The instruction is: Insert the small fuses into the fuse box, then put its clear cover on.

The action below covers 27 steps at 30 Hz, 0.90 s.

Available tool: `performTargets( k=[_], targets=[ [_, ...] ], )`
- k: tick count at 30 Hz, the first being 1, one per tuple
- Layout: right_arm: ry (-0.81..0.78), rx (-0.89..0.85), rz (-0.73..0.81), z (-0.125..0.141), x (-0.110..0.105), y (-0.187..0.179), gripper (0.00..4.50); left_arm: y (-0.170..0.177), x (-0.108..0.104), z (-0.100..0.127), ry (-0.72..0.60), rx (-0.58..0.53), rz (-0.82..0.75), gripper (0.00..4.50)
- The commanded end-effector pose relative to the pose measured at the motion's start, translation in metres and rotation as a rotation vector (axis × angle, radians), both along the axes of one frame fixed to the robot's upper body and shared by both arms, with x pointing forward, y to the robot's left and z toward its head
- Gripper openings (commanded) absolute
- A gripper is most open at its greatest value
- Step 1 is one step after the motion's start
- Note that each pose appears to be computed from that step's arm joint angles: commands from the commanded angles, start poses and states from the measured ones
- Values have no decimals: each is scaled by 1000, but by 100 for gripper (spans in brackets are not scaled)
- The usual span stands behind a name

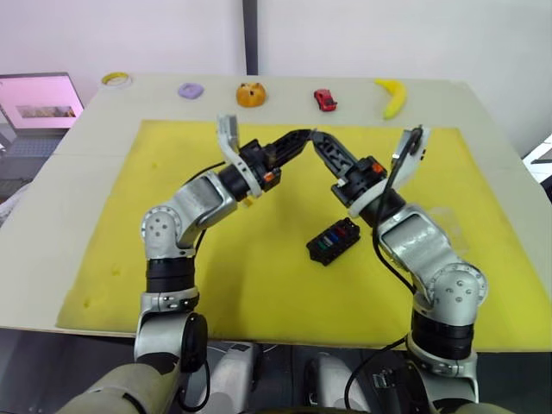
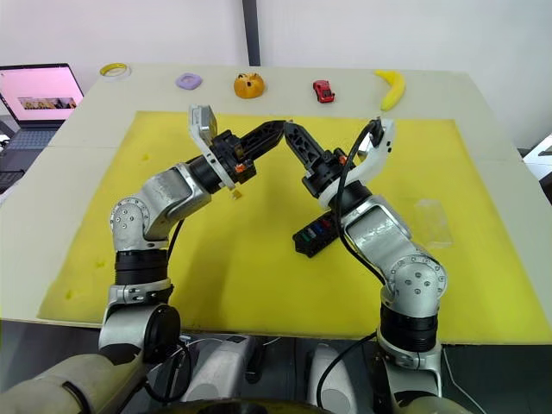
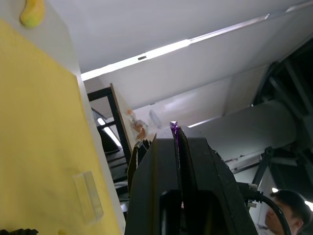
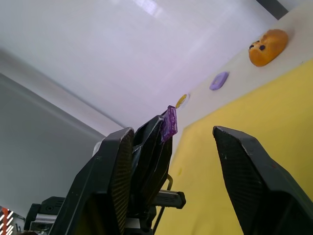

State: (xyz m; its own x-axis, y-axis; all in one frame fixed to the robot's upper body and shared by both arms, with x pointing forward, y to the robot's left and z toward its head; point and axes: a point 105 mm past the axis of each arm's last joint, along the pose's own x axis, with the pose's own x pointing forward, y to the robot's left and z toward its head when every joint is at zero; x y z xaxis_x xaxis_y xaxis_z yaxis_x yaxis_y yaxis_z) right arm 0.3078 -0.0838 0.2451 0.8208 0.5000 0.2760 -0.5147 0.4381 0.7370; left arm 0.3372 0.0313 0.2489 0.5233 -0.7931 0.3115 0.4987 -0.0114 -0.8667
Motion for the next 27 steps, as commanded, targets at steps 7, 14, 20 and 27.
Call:
performTargets(
  k=[7, 14, 20, 27],
  targets=[
    [-62, 36, -8, 14, -3, 5, 266, -5, -7, 16, -52, -45, -8, 0],
    [-87, 60, -35, 19, -2, 2, 266, -5, -5, 15, -32, -62, 15, 0],
    [-88, 60, -30, 19, -3, 4, 90, -9, -7, 16, -31, -64, 9, 0],
    [-88, 60, -20, 19, -2, 6, 90, -12, -8, 17, -31, -64, 7, 0]
  ],
)
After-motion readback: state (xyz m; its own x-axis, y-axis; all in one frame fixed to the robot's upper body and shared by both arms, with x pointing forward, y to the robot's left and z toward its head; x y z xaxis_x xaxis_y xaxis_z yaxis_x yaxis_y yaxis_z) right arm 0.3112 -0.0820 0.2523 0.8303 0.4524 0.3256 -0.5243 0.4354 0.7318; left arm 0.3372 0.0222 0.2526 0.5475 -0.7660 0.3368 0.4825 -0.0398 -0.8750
